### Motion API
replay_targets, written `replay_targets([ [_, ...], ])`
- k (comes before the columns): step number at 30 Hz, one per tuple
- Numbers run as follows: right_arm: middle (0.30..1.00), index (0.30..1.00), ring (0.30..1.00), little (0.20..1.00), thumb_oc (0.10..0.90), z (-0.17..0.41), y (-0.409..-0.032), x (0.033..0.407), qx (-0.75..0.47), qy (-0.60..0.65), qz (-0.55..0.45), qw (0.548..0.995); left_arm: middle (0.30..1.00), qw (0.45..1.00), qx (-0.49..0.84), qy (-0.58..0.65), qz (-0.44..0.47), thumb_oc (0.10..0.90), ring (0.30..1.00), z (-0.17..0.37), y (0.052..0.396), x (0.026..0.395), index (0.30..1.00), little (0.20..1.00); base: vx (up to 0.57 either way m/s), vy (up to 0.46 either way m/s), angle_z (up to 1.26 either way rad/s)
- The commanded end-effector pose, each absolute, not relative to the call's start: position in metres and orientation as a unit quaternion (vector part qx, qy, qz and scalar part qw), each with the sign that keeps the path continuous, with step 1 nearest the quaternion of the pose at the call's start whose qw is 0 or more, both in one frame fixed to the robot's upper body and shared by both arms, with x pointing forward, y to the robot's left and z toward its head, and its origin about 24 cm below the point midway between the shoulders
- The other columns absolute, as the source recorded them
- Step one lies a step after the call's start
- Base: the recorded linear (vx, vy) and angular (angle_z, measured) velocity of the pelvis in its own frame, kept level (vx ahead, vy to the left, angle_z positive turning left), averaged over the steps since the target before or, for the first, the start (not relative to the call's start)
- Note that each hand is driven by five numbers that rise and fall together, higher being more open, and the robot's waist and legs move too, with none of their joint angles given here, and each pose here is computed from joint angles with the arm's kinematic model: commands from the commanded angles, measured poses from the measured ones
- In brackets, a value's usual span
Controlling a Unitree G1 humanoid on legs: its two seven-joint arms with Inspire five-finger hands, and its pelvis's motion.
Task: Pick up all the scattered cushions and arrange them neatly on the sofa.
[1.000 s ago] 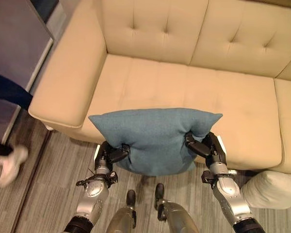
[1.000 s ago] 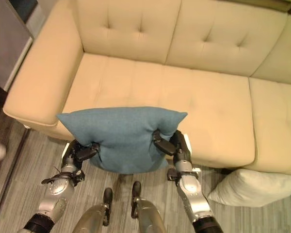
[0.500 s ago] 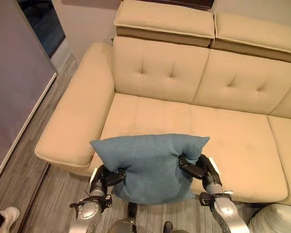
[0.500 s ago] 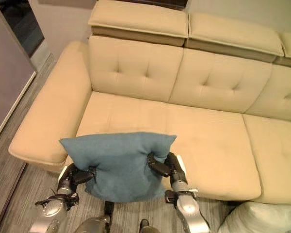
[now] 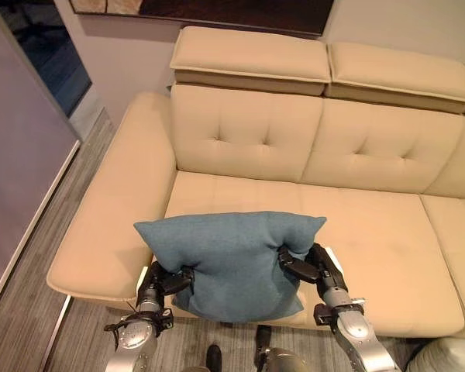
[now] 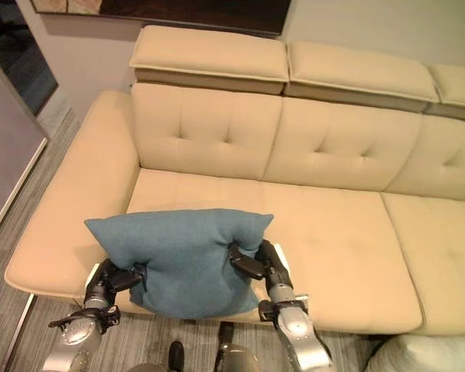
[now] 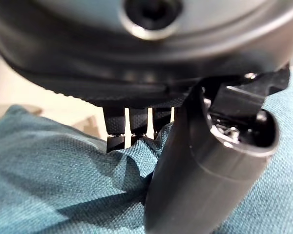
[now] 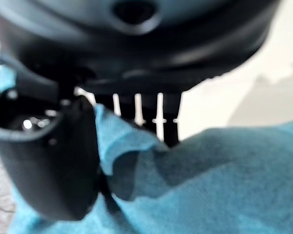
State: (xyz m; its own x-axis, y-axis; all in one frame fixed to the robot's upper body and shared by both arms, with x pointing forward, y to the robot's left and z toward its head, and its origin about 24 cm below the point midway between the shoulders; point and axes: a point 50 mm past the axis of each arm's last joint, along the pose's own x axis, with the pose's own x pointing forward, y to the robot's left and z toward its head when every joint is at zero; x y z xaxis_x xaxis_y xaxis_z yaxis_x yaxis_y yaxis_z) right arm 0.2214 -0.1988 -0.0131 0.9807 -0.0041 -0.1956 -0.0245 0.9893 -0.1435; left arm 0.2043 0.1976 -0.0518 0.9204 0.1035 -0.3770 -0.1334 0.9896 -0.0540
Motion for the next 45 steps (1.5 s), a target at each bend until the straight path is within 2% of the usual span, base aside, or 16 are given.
replay_targets([
  [1,0.300,0.300,0.300,0.300,0.400,0.052,-0.188,0.249,-0.054,-0.075,0.026,0.995,0.300,0.996,-0.070,0.004,-0.055,0.400,0.300,0.015,0.155,0.248,0.300,0.300,0.02,-0.026,0.48],
  [13,0.300,0.300,0.300,0.300,0.400,0.058,-0.191,0.252,-0.063,-0.088,0.012,0.994,0.300,0.995,-0.060,-0.042,-0.062,0.400,0.300,0.036,0.151,0.255,0.300,0.300,0.09,0.112,-0.24],
  [20,0.300,0.300,0.300,0.300,0.400,0.077,-0.181,0.267,-0.083,-0.130,0.009,0.988,0.300,0.994,-0.036,-0.081,-0.057,0.400,0.300,0.055,0.153,0.266,0.300,0.300,0.04,0.080,-0.21],
  [29,0.300,0.300,0.300,0.300,0.400,0.125,-0.160,0.303,-0.098,-0.222,-0.003,0.970,0.300,0.984,-0.019,-0.168,-0.050,0.400,0.300,0.102,0.137,0.303,0.300,0.300,-0.02,-0.004,-0.05],
  [32,0.300,0.300,0.300,0.300,0.400,0.173,-0.139,0.331,-0.113,-0.293,-0.015,0.949,0.300,0.969,-0.006,-0.242,-0.053,0.400,0.300,0.154,0.113,0.336,0.300,0.300,-0.10,-0.050,-0.02],
  [35,0.300,0.300,0.300,0.300,0.400,0.192,-0.135,0.342,-0.121,-0.315,-0.023,0.941,0.300,0.963,0.006,-0.266,-0.048,0.400,0.300,0.175,0.108,0.348,0.300,0.300,-0.10,-0.021,0.03],
  [41,0.300,0.300,0.300,0.300,0.400,0.236,-0.136,0.362,-0.158,-0.359,-0.070,0.917,0.300,0.951,0.036,-0.305,-0.027,0.400,0.300,0.215,0.101,0.370,0.300,0.300,-0.07,-0.014,0.09],
  [45,0.300,0.300,0.300,0.300,0.400,0.251,-0.139,0.371,-0.172,-0.365,-0.088,0.911,0.300,0.948,0.067,-0.310,-0.008,0.400,0.300,0.228,0.111,0.379,0.300,0.300,-0.01,-0.002,0.02],
])
